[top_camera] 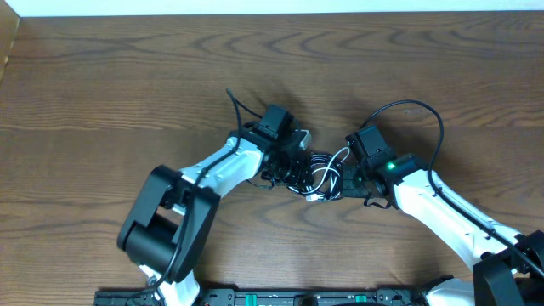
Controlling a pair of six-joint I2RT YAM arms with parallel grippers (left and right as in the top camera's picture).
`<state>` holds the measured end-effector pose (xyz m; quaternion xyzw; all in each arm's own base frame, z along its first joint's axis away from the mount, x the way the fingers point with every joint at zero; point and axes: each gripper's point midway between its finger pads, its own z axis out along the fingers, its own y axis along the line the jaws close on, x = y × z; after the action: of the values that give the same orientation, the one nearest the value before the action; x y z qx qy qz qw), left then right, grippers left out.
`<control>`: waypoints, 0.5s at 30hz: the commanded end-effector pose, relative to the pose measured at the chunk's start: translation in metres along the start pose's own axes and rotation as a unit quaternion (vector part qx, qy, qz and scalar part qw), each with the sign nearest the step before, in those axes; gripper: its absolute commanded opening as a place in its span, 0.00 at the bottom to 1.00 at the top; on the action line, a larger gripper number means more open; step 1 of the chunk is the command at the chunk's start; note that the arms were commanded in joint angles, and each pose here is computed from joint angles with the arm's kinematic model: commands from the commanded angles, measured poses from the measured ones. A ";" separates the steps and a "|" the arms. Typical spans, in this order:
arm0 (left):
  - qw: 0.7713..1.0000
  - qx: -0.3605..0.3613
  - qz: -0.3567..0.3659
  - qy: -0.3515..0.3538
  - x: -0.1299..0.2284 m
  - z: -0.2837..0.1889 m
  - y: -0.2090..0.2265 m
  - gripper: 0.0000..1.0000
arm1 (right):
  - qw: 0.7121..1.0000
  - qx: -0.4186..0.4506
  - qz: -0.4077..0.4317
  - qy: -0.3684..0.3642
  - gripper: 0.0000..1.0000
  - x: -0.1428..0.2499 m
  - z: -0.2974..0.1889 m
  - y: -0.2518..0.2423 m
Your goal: Untangle cables
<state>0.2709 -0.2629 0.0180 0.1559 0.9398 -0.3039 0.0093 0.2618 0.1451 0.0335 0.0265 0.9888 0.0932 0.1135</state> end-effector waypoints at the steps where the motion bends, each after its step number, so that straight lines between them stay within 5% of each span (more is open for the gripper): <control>1: 1.000 -0.015 0.009 0.004 0.001 0.013 0.008 0.37 | 1.000 -0.008 -0.004 -0.002 0.03 -0.001 -0.002 0.004; 15: 0.997 -0.063 0.016 -0.032 -0.016 0.012 0.023 0.37 | 1.000 -0.002 -0.003 0.007 0.02 0.003 -0.002 0.001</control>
<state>0.2853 -0.2681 0.0095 0.1648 0.9405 -0.2944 0.0412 0.2580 0.1438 0.0323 0.0266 0.9899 0.0905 0.1054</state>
